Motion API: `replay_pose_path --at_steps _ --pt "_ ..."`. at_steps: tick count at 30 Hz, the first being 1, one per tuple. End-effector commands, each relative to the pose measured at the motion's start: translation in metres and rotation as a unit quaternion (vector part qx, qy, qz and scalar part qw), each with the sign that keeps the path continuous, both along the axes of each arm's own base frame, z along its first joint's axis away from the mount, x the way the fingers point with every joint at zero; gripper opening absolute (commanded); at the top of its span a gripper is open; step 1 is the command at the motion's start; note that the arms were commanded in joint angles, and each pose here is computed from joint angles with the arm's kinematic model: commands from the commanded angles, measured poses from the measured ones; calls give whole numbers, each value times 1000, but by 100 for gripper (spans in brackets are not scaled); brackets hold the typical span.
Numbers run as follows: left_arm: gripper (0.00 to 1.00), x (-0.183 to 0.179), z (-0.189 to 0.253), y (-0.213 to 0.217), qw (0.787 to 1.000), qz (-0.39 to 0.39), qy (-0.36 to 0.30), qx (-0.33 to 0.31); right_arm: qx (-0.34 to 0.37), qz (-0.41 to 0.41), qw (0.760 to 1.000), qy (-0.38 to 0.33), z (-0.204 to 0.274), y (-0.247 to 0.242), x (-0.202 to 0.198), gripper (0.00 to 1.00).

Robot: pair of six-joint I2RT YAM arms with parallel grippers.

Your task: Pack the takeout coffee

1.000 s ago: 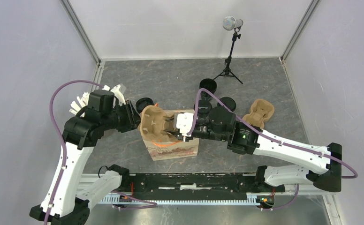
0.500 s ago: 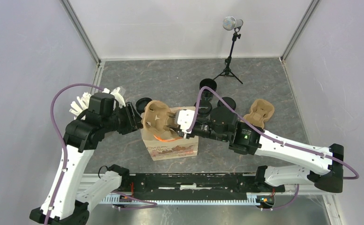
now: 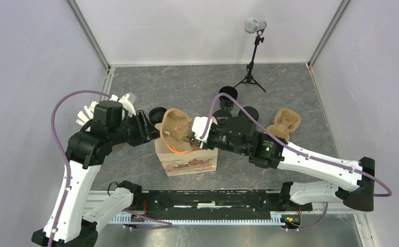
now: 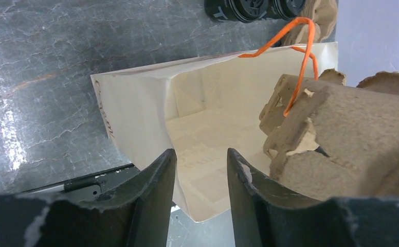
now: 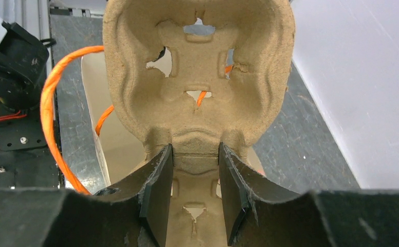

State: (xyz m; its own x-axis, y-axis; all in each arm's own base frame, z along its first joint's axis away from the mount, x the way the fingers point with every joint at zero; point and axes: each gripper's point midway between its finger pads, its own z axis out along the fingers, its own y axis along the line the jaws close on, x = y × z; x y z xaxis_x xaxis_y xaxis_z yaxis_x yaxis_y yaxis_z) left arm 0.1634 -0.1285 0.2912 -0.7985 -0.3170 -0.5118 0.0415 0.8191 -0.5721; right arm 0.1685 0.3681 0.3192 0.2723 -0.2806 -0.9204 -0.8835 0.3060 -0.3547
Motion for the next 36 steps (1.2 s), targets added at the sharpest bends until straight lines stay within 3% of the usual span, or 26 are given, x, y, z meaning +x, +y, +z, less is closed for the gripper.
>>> replay_pose_path --at_steps 1,4,8,14,19,21,24,29,36 --pt "48 1 -3 5 1000 23 6 4 -12 -12 1000 1 3 2 7 42" --pt "47 2 -8 7 1000 24 9 11 -25 -4 1000 1 1 6 6 42" --pt "37 2 -15 7 999 24 15 16 -47 2 999 11 -1 9 6 42" --pt "29 7 -13 1 1000 13 -4 2 -54 1 998 18 4 8 5 42" --pt "12 8 -8 -6 1000 -4 -12 -15 -62 -34 997 25 3 3 14 41" --pt "17 7 -7 -7 1000 -8 -13 -17 -55 -45 997 21 6 0 18 41" --pt "43 0 4 -6 1000 -13 -20 -17 -49 -44 997 28 7 2 17 41" --pt "49 -18 48 -7 997 -29 -51 -42 -32 -59 997 37 5 0 19 41" --pt "51 -39 69 -27 989 -56 -36 -134 -27 -65 997 43 3 0 20 41"
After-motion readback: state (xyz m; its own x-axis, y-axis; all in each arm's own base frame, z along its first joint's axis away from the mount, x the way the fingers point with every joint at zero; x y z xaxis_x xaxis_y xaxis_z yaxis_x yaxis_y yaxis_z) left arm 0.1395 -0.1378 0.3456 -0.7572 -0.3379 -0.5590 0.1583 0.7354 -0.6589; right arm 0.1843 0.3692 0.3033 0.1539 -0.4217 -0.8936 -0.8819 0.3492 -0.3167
